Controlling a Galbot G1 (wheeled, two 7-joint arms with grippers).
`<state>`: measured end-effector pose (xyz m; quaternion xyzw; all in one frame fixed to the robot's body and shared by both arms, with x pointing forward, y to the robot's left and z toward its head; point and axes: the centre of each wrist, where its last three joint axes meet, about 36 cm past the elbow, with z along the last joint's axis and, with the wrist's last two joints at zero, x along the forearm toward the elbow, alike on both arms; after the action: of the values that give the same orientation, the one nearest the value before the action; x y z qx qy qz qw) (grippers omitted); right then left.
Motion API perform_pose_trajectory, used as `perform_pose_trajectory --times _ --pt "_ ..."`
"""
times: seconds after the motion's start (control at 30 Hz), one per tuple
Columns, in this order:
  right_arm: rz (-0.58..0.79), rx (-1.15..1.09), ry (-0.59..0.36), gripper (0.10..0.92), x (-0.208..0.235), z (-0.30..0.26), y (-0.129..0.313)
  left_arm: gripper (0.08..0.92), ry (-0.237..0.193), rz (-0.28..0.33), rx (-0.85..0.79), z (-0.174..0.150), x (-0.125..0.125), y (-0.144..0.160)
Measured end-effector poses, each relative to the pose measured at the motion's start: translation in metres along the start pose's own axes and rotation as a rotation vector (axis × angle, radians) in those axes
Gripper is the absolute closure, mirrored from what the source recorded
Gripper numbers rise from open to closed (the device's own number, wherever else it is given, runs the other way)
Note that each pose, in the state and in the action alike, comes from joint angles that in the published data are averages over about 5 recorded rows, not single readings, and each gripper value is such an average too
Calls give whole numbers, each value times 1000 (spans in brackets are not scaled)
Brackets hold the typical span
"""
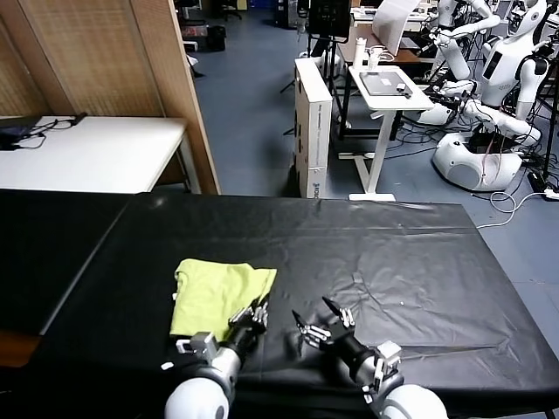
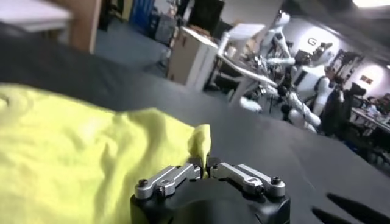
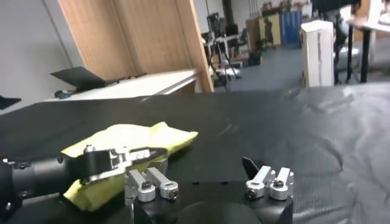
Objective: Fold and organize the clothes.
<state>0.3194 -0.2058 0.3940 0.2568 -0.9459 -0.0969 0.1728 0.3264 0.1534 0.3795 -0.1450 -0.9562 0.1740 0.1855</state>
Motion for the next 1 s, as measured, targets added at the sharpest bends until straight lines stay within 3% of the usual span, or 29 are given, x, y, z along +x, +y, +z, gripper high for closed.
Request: perform_pose_trajectory --times 0.27,0.37,0.7,0.8,1.0 --pt "-11 -81 84 115 -15 -12 14 186 -134 56 -111 -43 18 12" --pt "-19 -102 118 115 -23 -11 25 107 -153 36 -169 -55 28 27" --pt "-59 -159 174 139 -54 3 62 93 -185 -72 -272 -78 57 65" --pt "-69 -171 172 258 -60 3 67 93 -198 -99 -268 -81 63 67" --pt "-71 -170 155 610 -63 2 68 92 -225 -140 -252 -86 71 71"
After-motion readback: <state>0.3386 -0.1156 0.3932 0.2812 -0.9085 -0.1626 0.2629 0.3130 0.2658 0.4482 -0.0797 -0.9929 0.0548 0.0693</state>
